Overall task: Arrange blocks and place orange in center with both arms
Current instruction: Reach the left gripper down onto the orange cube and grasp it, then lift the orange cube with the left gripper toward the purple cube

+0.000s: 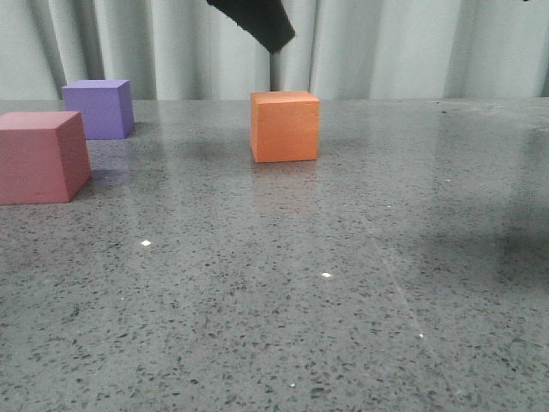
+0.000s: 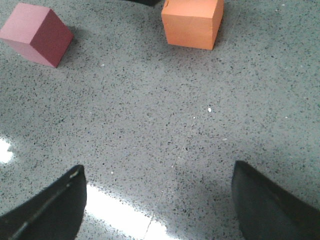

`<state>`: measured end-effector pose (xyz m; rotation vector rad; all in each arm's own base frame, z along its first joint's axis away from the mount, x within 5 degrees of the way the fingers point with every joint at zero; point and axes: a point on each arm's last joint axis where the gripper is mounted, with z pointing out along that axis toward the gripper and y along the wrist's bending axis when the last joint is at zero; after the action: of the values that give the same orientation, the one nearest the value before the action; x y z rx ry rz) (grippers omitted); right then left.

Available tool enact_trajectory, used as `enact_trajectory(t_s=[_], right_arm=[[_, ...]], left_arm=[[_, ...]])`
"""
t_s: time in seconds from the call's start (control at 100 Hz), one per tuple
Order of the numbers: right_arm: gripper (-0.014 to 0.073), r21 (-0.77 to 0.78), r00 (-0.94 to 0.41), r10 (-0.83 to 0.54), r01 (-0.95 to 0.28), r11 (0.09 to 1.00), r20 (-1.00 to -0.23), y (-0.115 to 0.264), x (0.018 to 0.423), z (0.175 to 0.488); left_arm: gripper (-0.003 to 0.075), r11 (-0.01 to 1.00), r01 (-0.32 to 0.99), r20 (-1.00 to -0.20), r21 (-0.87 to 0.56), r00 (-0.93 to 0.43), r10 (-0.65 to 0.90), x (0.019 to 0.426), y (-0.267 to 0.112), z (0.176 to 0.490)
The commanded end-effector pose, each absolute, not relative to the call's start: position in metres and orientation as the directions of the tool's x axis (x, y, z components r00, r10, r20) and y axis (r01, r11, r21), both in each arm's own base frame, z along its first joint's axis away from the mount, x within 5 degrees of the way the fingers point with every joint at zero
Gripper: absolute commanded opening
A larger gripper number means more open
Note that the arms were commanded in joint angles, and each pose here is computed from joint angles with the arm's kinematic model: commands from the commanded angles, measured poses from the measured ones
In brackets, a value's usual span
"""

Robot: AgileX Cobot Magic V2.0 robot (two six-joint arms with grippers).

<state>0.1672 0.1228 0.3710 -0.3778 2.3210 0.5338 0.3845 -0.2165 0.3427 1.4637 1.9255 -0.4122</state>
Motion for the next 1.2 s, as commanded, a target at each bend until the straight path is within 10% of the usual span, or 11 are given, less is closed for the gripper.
enact_trajectory(t_s=[0.0,0.97,1.19], right_arm=[[0.0592,0.279,-0.642,-0.077,-0.435,0.856,-0.763,0.121,0.165,0.387],[0.0592,0.282,-0.643,-0.075,-0.435,0.855,-0.762,0.121,0.165,0.387],[0.0592,0.282,-0.643,-0.075,-0.435,0.855,-0.762,0.121,0.165,0.387]], left_arm=[[0.0680,0.351,0.916,-0.758,0.193,-0.089,0.647,0.378,-0.220,0.374],[0.0677,0.344,0.934,-0.736,0.095,-0.167,0.656,0.410,-0.237,0.310],[0.0472,0.343,0.935,-0.735,0.094,-0.167,0.657,0.409,-0.237,0.310]])
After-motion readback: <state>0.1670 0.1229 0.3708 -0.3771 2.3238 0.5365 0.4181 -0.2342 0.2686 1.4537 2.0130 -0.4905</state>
